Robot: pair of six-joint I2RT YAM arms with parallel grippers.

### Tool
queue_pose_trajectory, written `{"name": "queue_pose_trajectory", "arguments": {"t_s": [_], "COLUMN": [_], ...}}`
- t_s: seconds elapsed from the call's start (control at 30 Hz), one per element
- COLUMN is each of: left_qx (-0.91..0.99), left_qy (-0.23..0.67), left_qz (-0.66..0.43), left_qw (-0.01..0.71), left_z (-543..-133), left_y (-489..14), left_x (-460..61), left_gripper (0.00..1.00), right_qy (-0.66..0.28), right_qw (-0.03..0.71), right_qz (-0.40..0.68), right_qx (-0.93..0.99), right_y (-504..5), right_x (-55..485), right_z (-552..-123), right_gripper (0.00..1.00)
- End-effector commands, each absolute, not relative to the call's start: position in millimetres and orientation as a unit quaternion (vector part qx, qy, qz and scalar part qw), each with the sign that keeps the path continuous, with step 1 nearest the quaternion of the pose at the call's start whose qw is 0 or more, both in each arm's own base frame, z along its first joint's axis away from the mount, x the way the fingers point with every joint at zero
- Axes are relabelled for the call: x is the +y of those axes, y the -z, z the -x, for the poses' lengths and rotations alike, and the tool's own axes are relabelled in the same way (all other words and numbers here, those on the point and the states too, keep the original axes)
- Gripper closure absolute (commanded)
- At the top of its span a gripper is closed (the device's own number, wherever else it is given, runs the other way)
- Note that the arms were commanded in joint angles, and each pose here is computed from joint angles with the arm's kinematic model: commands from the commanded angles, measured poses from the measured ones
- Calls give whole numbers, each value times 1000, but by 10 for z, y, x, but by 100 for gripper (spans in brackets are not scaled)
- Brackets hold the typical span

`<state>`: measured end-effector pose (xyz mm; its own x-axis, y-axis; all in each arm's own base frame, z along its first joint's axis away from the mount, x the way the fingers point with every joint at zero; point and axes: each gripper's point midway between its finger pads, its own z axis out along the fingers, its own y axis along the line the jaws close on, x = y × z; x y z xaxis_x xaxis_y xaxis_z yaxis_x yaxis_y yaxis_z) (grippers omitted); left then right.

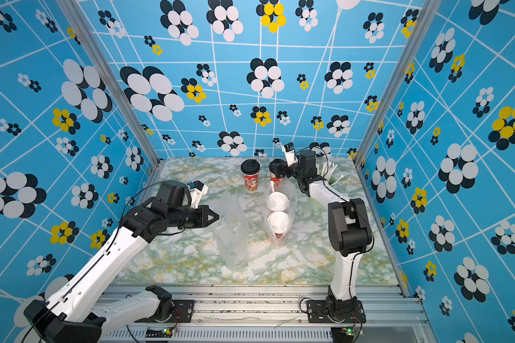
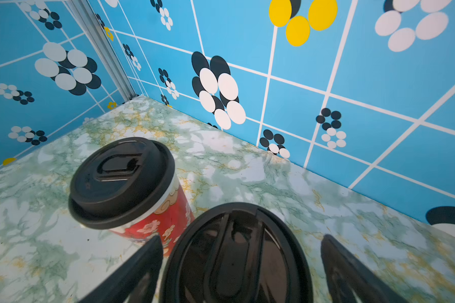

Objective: Pack milk tea into plastic carrier bags
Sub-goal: Pick up the milk tea cup at the center of the board.

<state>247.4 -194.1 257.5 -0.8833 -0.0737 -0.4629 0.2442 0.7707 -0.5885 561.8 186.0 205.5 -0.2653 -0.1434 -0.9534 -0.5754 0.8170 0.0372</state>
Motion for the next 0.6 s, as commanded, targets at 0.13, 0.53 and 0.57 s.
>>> {"name": "queue_pose_trajectory", "arguments": {"t_s": [0.13,0.53,0.57], "left_qx": [906,907,906], "left_qy": [347,354,355], "left_qz": [-31,-21,-20], "left_qw": [240,228,229], "left_z": [-2567,-2615,-2616], "left_y": [-2717,-2719,-2720], "left_x": [-1914,-1942,-1944], "left_gripper": [89,90,90], "right_qy": [-193,-183,-183], "right_qw": [559,529,525], "right_qz": [223,237,238], "right_qx": [775,794,796], "right_y": [-2036,-1863,-1838], "right_x": [1861,1807,1807], "right_z": [-5742,-5698,-5685], "right_gripper": [5,5,5]}}
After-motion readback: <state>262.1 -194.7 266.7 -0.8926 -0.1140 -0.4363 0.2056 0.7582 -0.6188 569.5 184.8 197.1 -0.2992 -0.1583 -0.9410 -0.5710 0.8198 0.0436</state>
